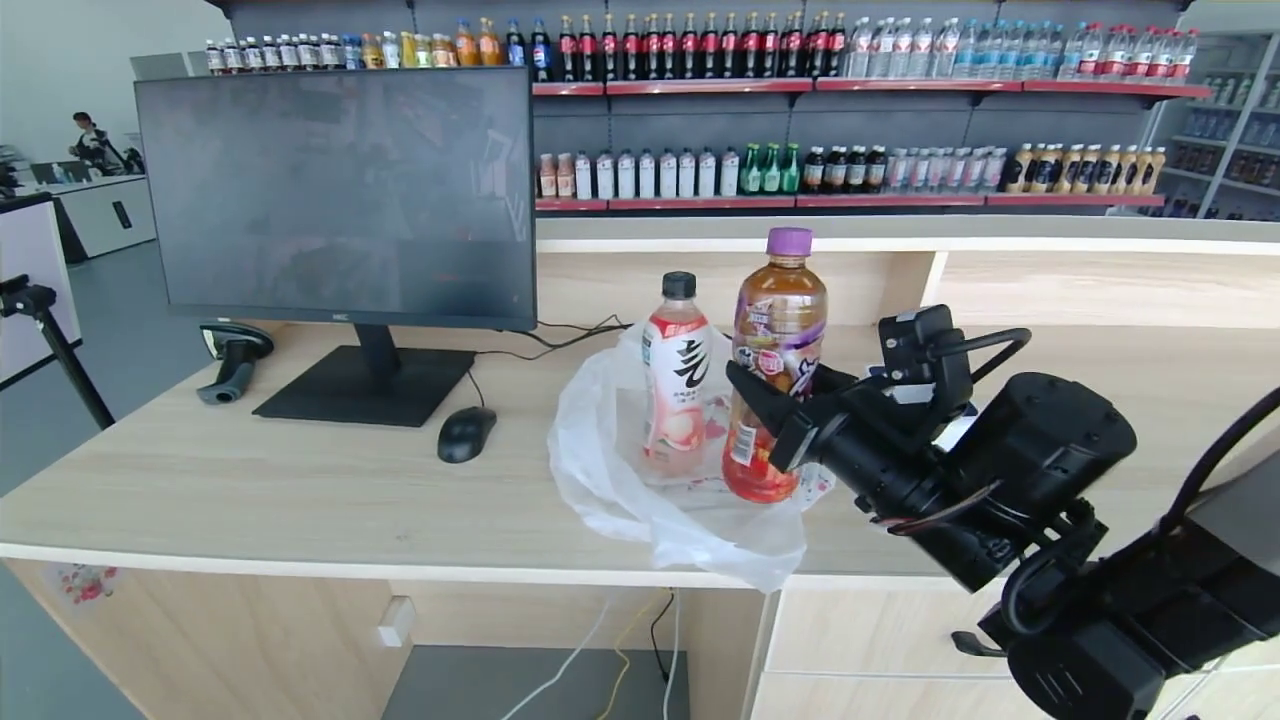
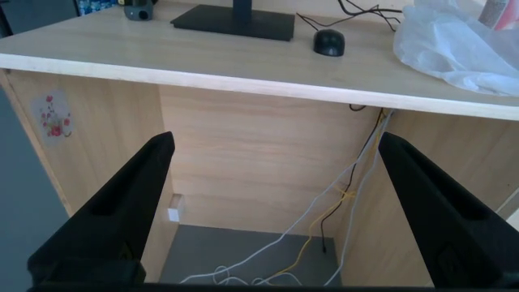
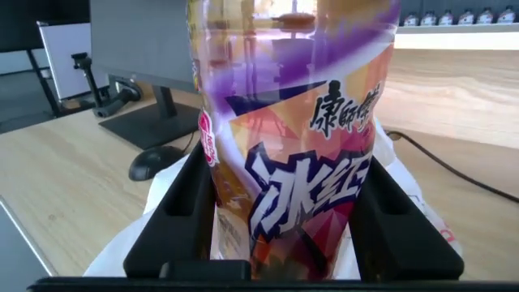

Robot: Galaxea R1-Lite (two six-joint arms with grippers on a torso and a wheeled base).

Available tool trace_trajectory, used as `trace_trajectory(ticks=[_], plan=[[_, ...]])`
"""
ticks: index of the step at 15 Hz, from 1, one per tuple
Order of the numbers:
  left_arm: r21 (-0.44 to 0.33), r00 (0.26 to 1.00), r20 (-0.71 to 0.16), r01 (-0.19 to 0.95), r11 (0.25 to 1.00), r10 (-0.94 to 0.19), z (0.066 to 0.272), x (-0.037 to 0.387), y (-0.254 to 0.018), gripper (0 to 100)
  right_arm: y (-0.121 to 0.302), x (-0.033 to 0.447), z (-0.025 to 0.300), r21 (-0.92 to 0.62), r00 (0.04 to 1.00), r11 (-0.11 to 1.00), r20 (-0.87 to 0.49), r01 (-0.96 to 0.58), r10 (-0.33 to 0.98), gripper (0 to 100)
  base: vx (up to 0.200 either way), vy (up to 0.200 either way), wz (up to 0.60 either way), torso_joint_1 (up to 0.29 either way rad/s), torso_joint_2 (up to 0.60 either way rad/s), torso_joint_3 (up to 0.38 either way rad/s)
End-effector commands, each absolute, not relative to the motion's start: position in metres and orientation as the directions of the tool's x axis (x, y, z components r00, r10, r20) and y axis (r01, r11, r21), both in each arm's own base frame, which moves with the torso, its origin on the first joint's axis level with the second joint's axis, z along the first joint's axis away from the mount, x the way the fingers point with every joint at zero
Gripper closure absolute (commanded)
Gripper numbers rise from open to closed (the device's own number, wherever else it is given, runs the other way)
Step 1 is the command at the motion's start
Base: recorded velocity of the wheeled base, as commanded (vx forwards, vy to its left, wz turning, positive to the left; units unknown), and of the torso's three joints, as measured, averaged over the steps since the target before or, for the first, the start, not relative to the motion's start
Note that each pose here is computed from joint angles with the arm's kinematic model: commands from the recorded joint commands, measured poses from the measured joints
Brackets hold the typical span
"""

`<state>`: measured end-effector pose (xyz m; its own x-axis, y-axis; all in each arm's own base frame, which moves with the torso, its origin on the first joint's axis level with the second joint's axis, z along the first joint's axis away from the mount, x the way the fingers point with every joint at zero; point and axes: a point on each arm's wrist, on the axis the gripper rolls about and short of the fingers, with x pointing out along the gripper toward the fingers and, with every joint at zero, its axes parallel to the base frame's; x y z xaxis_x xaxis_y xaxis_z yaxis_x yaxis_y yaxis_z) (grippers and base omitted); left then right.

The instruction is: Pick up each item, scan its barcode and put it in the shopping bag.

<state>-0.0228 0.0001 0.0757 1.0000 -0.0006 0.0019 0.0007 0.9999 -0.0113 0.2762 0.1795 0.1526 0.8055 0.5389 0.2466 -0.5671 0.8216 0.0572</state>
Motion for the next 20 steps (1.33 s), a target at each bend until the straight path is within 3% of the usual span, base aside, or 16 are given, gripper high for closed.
trace_trajectory(ticks=[1, 7, 20], plan=[[-0.011, 1.0, 0.003, 0.0, 1.0, 0.0, 0.076, -0.023, 0.0, 0, 0.197, 0.282, 0.137, 0.059, 0.793, 0.804, 0.218, -0.592, 0.568, 100, 0.0, 0.0, 0.0, 0.0, 0.0, 0.0], [-0.011, 1.0, 0.003, 0.0, 1.0, 0.0, 0.076, -0.023, 0.0, 0, 0.207, 0.305, 0.129, 0.058, 0.798, 0.811, 0.234, -0.582, 0.555, 100, 0.0, 0.0, 0.0, 0.0, 0.0, 0.0], [-0.009, 1.0, 0.006, 0.0, 1.0, 0.0, 0.076, -0.023, 0.0, 0, 0.201, 0.294, 0.109, 0.06, 0.813, 0.815, 0.142, -0.577, 0.565, 100, 0.0, 0.0, 0.0, 0.0, 0.0, 0.0]])
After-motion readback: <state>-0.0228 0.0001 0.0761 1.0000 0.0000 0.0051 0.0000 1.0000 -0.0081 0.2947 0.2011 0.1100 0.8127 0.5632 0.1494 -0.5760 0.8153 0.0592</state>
